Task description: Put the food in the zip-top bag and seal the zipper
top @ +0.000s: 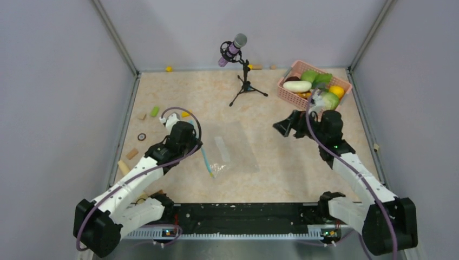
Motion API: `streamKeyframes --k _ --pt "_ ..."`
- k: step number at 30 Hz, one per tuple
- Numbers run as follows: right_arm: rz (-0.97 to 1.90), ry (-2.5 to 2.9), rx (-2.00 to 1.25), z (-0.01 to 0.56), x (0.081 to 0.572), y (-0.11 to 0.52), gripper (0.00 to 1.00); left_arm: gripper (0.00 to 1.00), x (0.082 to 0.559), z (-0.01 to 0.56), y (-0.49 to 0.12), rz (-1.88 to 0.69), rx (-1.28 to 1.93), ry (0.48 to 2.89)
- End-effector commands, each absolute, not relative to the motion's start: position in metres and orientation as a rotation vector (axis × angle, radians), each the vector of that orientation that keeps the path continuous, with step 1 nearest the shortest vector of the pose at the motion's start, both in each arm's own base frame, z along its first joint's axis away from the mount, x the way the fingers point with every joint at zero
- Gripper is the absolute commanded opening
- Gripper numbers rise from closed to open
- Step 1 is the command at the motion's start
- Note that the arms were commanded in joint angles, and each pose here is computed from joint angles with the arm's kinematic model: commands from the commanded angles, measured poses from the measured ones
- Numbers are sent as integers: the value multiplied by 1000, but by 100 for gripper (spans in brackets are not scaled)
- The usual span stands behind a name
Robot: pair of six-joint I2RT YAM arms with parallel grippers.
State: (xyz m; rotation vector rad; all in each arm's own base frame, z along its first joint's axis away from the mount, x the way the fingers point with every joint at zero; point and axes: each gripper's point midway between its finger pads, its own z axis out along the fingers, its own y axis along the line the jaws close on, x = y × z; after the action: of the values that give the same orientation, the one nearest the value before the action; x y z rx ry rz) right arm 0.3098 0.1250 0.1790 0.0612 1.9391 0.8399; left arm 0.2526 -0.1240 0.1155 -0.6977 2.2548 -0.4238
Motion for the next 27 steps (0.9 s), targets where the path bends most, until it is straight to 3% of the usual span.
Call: streamKeyframes --k 1,6,12,19,27 --pt "944 1812 -405 217 291 202 95 0 278 160 -150 -475 -637 2182" --pt "1068 1672 -656 234 257 272 94 0 292 171 -174 -489 -683 2202" --pt "1211 1648 -649 221 239 329 89 0 300 178 -186 -384 -790 2212" --pt "1220 1646 -687 204 230 363 85 0 297 173 -202 -339 -893 2258" --pt "1060 1699 -655 181 249 360 80 0 297 181 -214 -436 -917 2193"
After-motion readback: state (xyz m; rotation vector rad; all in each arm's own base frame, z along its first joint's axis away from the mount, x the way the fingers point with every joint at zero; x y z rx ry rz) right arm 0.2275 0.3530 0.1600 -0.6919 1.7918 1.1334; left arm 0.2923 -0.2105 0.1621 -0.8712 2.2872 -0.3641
